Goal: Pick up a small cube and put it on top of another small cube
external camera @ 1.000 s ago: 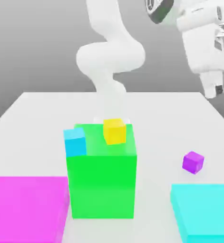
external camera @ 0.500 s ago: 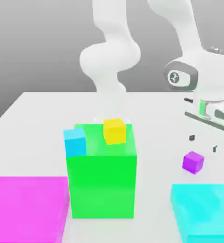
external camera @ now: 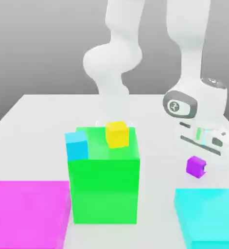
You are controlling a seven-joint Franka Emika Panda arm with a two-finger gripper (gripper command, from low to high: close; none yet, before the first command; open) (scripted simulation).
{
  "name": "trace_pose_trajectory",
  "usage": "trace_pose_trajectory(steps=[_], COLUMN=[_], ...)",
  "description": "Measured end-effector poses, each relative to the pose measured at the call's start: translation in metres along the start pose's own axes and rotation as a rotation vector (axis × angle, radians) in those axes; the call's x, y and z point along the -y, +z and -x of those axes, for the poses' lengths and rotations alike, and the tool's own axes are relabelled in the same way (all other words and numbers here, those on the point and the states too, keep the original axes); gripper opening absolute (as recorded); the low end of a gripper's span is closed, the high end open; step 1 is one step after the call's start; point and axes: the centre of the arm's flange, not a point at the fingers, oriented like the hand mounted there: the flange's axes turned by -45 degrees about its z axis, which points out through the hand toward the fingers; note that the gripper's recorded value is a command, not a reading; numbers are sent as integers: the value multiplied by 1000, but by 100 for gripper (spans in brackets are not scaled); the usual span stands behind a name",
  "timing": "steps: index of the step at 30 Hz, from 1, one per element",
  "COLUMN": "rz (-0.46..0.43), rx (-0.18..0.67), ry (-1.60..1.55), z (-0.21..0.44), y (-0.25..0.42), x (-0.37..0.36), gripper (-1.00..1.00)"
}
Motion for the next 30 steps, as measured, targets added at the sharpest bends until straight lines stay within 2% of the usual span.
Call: trace_pose_trajectory(steps=[9,15,21,25,30], rz=[5,-2,-6,-8,-16], rx=[0,-8,-13,-12,-9], ry=[-52,193,388,544,800], z=[-5,123,266,371,476], y=[-61,-78,-97,-112,-129], x=[-19,-89,-117,-98,-29], gripper=[-100,-100,-100,-100,-100])
